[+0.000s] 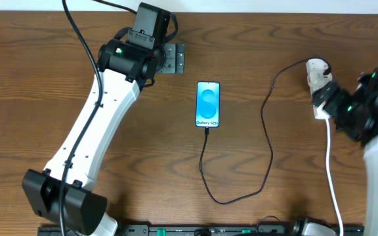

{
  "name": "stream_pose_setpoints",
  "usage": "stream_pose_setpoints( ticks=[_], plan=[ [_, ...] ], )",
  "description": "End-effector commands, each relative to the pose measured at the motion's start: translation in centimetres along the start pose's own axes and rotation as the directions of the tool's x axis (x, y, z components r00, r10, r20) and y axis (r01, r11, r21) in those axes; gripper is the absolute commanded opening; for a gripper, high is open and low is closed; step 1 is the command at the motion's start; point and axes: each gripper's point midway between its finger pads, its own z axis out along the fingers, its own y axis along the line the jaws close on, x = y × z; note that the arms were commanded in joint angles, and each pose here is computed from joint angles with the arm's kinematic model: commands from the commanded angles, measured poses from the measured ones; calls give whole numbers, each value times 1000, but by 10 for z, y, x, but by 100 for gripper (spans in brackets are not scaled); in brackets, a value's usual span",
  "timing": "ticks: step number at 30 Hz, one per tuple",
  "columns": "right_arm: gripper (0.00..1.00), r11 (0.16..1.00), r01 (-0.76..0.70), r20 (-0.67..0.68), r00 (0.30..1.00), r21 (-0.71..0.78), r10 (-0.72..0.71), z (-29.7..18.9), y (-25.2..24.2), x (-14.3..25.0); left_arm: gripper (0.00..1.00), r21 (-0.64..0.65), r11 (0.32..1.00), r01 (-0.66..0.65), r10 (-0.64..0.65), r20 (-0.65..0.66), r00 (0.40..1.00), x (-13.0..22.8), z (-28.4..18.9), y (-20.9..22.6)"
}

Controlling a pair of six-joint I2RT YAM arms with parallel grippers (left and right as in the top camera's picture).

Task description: Plug charger to phone and switch on socket

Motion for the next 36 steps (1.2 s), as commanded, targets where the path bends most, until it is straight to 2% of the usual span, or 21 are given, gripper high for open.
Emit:
stream_pose_setpoints(
  ticks=[1, 6, 11, 36],
  plan=[
    [99, 993, 103, 59, 993, -58, -100, -16, 11, 27, 91, -18, 1000, -1, 0, -9, 1000, 2, 4, 4],
    [99, 988, 133, 73, 989, -84, -127, -23, 6, 56, 91, -18, 1000, -1, 0, -9, 1000, 2, 4, 4],
    [99, 992, 118, 4, 993, -54, -118, -21, -6, 77, 91, -18, 1000, -1, 0, -9, 1000, 2, 4, 4],
    [99, 993, 112, -33, 993, -38, -113, -17, -10, 83, 91, -18, 1000, -1, 0, -9, 1000, 2, 4, 4]
  ],
)
